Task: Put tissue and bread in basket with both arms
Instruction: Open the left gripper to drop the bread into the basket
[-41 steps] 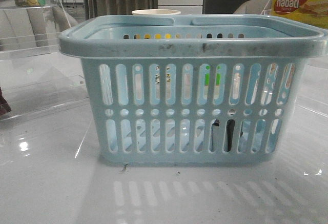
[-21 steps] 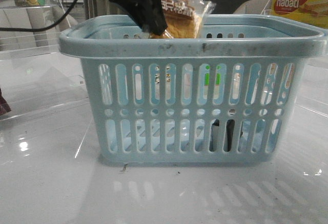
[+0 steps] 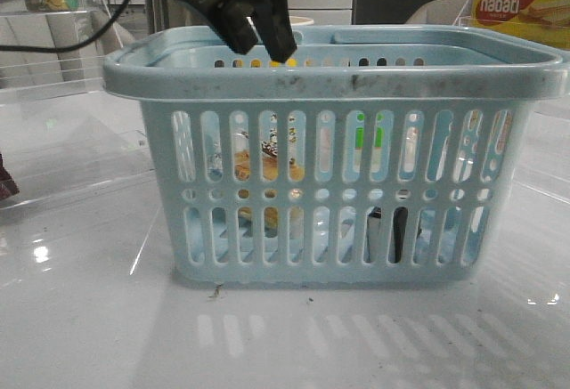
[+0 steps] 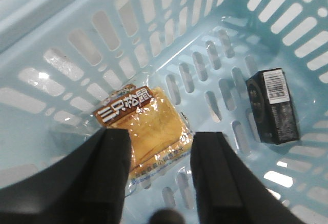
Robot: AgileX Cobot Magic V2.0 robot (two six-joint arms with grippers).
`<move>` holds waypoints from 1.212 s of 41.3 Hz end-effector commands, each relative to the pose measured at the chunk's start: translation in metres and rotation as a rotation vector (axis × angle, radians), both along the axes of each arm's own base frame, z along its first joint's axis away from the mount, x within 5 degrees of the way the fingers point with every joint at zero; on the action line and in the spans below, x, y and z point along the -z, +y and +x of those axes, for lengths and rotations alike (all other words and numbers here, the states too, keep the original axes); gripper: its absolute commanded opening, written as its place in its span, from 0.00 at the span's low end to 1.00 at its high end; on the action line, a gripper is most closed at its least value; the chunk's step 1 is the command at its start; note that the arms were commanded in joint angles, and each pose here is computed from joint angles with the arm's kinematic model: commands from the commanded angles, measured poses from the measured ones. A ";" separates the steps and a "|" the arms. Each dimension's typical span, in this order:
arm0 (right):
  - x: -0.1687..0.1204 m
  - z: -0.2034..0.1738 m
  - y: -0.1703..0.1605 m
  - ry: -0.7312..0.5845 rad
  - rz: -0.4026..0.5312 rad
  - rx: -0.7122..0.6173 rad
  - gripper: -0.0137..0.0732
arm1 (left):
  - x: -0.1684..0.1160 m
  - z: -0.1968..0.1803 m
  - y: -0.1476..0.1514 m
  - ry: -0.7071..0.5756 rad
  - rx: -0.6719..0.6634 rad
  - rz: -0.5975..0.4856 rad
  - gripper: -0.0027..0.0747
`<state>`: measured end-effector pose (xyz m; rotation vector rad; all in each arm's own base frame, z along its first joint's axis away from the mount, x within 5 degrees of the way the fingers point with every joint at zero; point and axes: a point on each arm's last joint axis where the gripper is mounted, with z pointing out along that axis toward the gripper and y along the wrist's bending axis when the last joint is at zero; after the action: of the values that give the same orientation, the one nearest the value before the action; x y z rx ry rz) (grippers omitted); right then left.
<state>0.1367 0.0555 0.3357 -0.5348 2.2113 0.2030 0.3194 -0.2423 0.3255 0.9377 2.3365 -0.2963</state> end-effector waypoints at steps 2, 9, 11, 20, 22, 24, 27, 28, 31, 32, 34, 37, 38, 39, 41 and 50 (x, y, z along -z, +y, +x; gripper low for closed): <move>-0.014 0.002 0.000 -0.088 0.035 0.006 0.64 | -0.065 -0.027 0.016 -0.134 0.006 -0.115 0.51; -0.014 0.002 0.000 -0.088 0.035 0.006 0.64 | -0.105 -0.060 0.040 -0.191 0.012 -0.157 0.51; -0.014 0.002 0.000 -0.088 0.035 0.006 0.64 | -0.114 -0.071 0.049 -0.213 0.012 -0.173 0.51; -0.014 0.002 0.000 -0.088 0.035 0.006 0.64 | -0.126 -0.120 0.085 -0.283 0.008 -0.226 0.51; -0.014 0.002 0.000 -0.088 0.035 0.006 0.64 | -0.124 -0.130 0.093 -0.302 0.006 -0.240 0.51; -0.014 0.002 0.000 -0.088 0.035 0.006 0.64 | -0.121 -0.139 0.100 -0.318 0.004 -0.247 0.51; -0.014 0.002 0.000 -0.088 0.035 0.006 0.64 | -0.113 -0.154 0.112 -0.328 0.002 -0.249 0.51; -0.014 0.002 0.000 -0.088 0.035 0.006 0.64 | -0.111 -0.157 0.115 -0.329 0.001 -0.247 0.51; -0.014 0.002 0.000 -0.088 0.035 0.006 0.64 | -0.101 -0.171 0.126 -0.332 0.000 -0.234 0.51; -0.014 0.002 0.000 -0.088 0.035 0.006 0.64 | -0.097 -0.175 0.129 -0.332 0.000 -0.231 0.51; -0.014 0.002 0.000 -0.088 0.035 0.006 0.64 | -0.089 -0.183 0.135 -0.328 0.000 -0.228 0.51; -0.014 0.002 0.000 -0.088 0.035 0.006 0.64 | -0.078 -0.194 0.143 -0.329 -0.001 -0.229 0.51; -0.014 0.002 0.000 -0.088 0.035 0.006 0.64 | -0.075 -0.198 0.146 -0.330 -0.001 -0.230 0.51; -0.014 0.002 0.000 -0.088 0.035 0.006 0.64 | -0.071 -0.202 0.149 -0.333 -0.002 -0.232 0.51; -0.014 0.002 0.000 -0.088 0.035 0.006 0.64 | -0.064 -0.209 0.154 -0.339 -0.002 -0.237 0.51; -0.014 0.002 0.000 -0.088 0.035 0.006 0.64 | -0.038 -0.233 0.173 -0.360 -0.007 -0.256 0.51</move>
<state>0.1367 0.0555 0.3357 -0.5348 2.2113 0.2030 0.0897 -0.0714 0.3555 0.8321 2.0291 -0.3450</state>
